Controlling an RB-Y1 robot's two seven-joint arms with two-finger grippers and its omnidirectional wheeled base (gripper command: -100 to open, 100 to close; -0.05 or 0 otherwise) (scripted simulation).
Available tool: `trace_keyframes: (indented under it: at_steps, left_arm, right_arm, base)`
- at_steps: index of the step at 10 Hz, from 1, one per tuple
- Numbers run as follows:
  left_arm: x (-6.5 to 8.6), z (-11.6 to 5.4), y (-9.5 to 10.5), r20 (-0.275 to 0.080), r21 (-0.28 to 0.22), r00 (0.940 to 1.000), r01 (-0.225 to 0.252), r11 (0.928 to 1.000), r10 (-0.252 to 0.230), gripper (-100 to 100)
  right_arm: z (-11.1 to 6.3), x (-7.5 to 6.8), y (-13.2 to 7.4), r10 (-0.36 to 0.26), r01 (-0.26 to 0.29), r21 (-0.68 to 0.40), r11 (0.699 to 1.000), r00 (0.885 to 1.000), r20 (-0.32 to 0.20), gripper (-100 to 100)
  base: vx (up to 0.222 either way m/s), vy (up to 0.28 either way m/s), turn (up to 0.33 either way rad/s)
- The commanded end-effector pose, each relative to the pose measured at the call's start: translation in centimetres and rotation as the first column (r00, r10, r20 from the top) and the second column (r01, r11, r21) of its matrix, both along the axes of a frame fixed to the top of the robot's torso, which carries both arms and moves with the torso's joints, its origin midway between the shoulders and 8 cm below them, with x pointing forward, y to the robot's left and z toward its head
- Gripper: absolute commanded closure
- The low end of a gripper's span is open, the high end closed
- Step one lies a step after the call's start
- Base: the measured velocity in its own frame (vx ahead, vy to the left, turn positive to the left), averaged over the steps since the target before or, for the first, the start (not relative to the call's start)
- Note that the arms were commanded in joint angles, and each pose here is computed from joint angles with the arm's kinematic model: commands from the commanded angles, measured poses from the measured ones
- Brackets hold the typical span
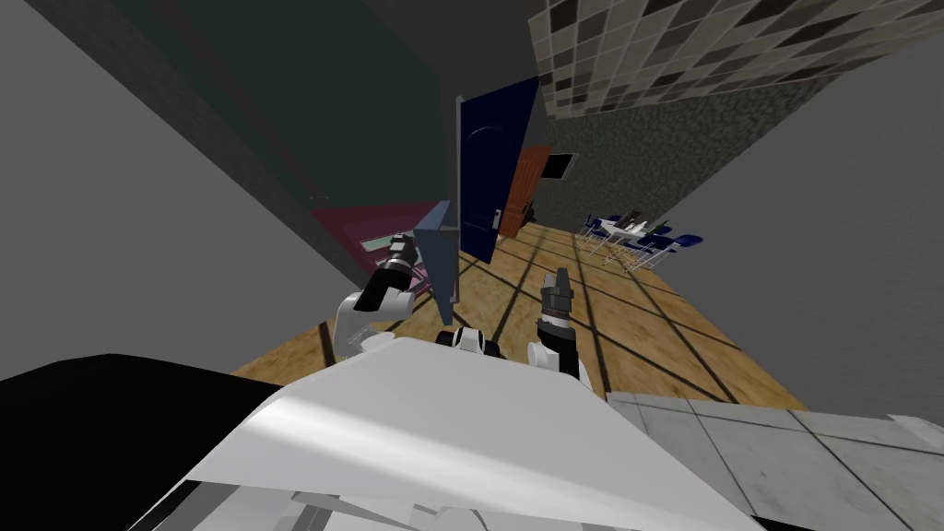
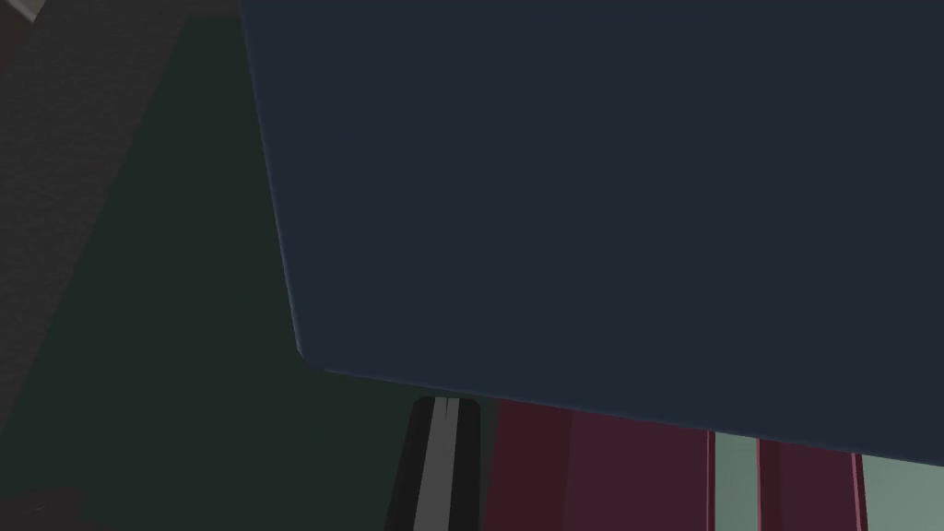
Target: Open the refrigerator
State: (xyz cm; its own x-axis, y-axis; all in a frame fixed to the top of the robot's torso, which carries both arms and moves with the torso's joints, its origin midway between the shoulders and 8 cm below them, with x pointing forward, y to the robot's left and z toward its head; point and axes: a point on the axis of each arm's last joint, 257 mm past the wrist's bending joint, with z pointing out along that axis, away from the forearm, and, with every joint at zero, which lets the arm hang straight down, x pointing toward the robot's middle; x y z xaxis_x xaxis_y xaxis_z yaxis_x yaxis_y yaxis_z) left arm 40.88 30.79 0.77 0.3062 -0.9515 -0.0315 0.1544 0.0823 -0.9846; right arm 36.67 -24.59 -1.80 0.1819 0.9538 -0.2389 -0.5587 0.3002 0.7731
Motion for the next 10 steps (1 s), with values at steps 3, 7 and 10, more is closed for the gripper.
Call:
trace_keyframes:
  at_steps: [3, 7, 10]
  left_arm:
    - [-0.4, 1.1, 1.9, 0.025, 0.003, 0.9983, -0.052, 0.9987, 0.052, 100]
    - [1.7, -2.0, 2.2, -0.068, 0.118, 0.9972, -0.025, 0.9927, 0.033, -100]
    - [2.5, -3.1, 2.7, -0.102, 0.169, 0.9942, -0.016, 0.9855, 0.034, -100]
  right_arm:
    - [0.0, 0.0, 0.0, 0.0, 0.0, 0.0, 1.0, 1.0, 0.0, 0]
    - [0.0, 0.0, 0.0, 0.0, 0.0, -0.001, 1.0, 1.0, 0.0, 0]
    - [0.0, 0.0, 0.0, 0.0, 0.0, -0.001, 1.0, 1.0, 0.0, 0]
  base:
    - [0.091, -0.342, 0.127]
    - [0.015, -0.02, 0.006]
    - [0.036, -0.046, 0.014]
